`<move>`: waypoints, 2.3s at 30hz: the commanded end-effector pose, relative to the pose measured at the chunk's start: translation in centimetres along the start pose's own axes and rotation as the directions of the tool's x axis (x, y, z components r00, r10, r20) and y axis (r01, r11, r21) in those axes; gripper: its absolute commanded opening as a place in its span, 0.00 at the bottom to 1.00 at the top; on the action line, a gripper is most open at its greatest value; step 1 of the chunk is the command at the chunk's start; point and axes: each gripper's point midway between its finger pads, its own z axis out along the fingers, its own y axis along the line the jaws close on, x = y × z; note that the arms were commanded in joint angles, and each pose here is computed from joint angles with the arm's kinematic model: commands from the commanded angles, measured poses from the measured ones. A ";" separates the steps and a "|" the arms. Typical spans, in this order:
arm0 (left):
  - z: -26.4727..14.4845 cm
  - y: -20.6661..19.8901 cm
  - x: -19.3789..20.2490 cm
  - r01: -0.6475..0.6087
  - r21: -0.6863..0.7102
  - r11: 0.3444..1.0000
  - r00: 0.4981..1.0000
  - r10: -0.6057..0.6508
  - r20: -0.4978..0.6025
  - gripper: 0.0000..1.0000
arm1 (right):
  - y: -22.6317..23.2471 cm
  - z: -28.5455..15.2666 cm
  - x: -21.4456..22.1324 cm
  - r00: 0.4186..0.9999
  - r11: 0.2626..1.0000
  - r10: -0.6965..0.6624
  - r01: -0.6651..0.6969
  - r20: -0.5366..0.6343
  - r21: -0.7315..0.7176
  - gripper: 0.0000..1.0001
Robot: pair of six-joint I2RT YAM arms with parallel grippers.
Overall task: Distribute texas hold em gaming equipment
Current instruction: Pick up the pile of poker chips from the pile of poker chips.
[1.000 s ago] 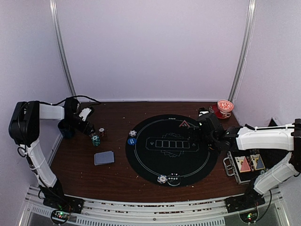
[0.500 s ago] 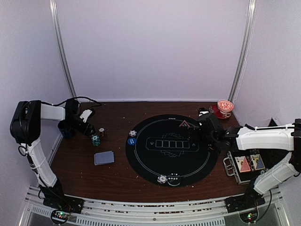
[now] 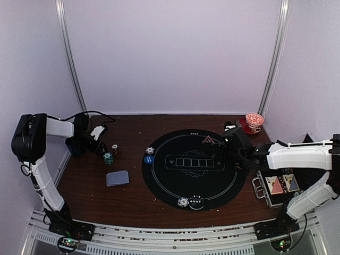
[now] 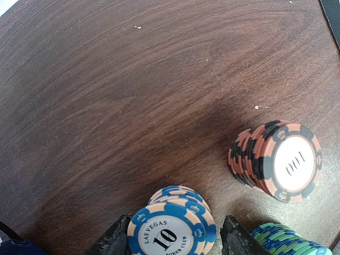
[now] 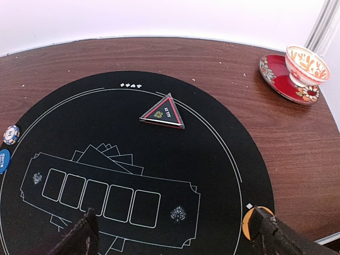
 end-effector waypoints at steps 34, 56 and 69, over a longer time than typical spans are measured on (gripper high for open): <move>-1.0 0.7 -1.2 -0.005 -0.036 0.999 0.998 0.007 0.066 0.49 | -0.2 0.0 -0.2 1.000 1.000 -0.015 0.015 0.009 0.020 1.00; -2.6 0.7 -2.3 -0.009 -0.057 0.998 0.993 0.016 0.116 0.34 | -0.2 0.0 -0.2 1.000 1.000 -0.014 0.014 0.008 0.021 1.00; -6.3 -0.6 -5.0 -0.053 -0.032 0.998 0.977 0.058 0.206 0.33 | -0.2 0.1 -0.1 1.000 1.000 -0.014 0.014 0.007 0.025 1.00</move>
